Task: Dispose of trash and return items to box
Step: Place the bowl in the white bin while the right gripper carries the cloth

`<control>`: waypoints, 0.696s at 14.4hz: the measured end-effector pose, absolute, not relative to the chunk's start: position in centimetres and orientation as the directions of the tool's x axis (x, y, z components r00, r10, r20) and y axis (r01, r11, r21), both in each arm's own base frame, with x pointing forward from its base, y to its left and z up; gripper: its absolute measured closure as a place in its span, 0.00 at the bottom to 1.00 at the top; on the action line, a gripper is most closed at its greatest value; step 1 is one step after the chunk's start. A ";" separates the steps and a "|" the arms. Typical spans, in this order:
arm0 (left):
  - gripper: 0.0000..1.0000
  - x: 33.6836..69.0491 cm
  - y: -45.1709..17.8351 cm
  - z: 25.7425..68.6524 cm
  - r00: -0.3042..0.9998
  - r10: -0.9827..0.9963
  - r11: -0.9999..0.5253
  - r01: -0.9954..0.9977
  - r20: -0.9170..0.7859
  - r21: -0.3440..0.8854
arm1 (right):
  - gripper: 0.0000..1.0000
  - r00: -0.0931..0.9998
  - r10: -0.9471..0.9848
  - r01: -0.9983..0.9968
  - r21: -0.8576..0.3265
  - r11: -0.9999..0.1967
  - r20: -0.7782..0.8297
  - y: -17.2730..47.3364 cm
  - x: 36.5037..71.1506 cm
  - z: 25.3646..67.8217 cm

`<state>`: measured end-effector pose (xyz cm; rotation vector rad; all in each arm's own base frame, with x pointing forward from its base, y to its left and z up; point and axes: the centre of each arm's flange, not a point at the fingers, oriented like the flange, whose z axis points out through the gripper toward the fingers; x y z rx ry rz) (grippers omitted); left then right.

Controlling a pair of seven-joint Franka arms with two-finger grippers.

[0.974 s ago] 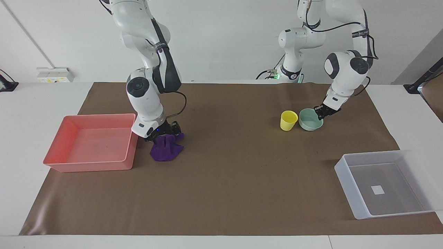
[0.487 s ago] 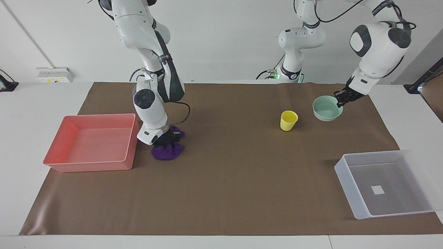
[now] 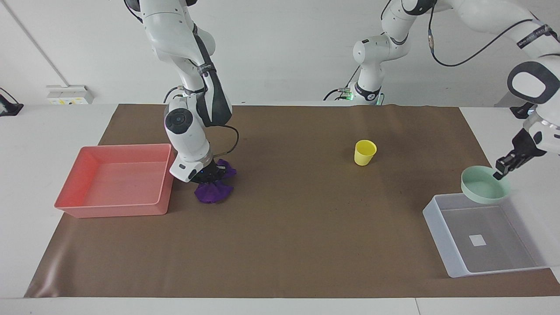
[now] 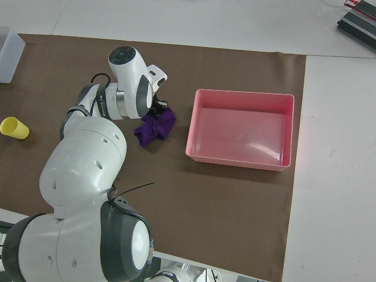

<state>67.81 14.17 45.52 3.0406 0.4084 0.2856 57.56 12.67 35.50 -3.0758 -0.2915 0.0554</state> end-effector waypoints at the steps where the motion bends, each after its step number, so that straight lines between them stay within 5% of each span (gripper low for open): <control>1: 0.97 69.3 14.4 43.2 0.943 0.271 -0.962 0.259 0.193 0.084 | 0.92 0.983 0.178 0.176 -0.055 -0.983 -0.036 12.0 58.0 37.2; 6: 0.96 71.0 14.6 35.7 0.940 0.280 -0.960 0.270 0.195 0.077 | 0.92 0.989 0.128 0.124 -0.056 -0.991 -0.069 8.5 58.7 44.8; 9: 0.86 71.3 14.6 36.0 0.930 0.293 -0.956 0.282 0.223 0.081 | 0.92 0.993 0.088 0.087 -0.024 -0.996 -0.079 5.1 59.0 49.2; 10: 0.74 71.4 14.5 36.3 0.922 0.306 -0.952 0.294 0.235 0.085 | 0.92 0.994 0.071 0.071 -0.002 -0.997 -0.078 3.6 59.1 50.0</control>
